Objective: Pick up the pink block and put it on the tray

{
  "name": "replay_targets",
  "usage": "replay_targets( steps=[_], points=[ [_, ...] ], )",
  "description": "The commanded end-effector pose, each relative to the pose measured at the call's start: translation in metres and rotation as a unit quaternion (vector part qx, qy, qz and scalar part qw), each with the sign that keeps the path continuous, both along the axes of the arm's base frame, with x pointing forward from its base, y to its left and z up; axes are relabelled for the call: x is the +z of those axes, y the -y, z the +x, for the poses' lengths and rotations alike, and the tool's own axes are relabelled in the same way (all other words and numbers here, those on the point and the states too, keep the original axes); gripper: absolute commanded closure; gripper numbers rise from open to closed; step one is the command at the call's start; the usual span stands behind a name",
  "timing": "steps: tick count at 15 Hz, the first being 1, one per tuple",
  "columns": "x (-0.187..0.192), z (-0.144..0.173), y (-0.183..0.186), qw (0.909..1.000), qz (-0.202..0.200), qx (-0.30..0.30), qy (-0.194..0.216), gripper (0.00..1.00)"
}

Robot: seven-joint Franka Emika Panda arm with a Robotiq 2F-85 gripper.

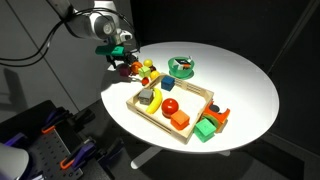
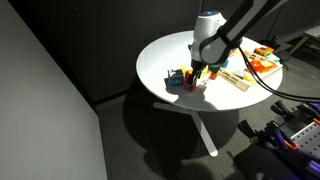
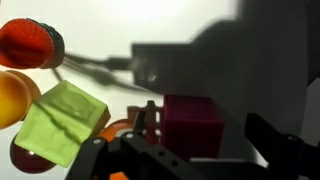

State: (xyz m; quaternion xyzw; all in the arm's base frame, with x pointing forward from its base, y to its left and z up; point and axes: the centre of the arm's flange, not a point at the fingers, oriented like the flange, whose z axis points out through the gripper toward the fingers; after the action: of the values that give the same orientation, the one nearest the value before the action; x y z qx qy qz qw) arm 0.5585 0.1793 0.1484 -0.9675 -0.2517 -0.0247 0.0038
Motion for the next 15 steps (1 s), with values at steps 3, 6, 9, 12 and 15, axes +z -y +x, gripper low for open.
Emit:
replay_targets(
  steps=[3,6,9,12,15],
  points=[
    [-0.002,0.003,-0.015,0.9999,0.007,0.005,0.013,0.04],
    [-0.002,0.001,-0.017,0.9999,0.008,0.008,0.013,0.31],
    [-0.001,0.002,-0.014,0.9999,0.007,0.007,0.012,0.57],
    [0.008,0.002,-0.009,0.9999,0.008,0.005,0.014,0.67],
    [0.020,0.002,-0.004,0.9999,0.008,0.003,0.009,0.68]
  ],
)
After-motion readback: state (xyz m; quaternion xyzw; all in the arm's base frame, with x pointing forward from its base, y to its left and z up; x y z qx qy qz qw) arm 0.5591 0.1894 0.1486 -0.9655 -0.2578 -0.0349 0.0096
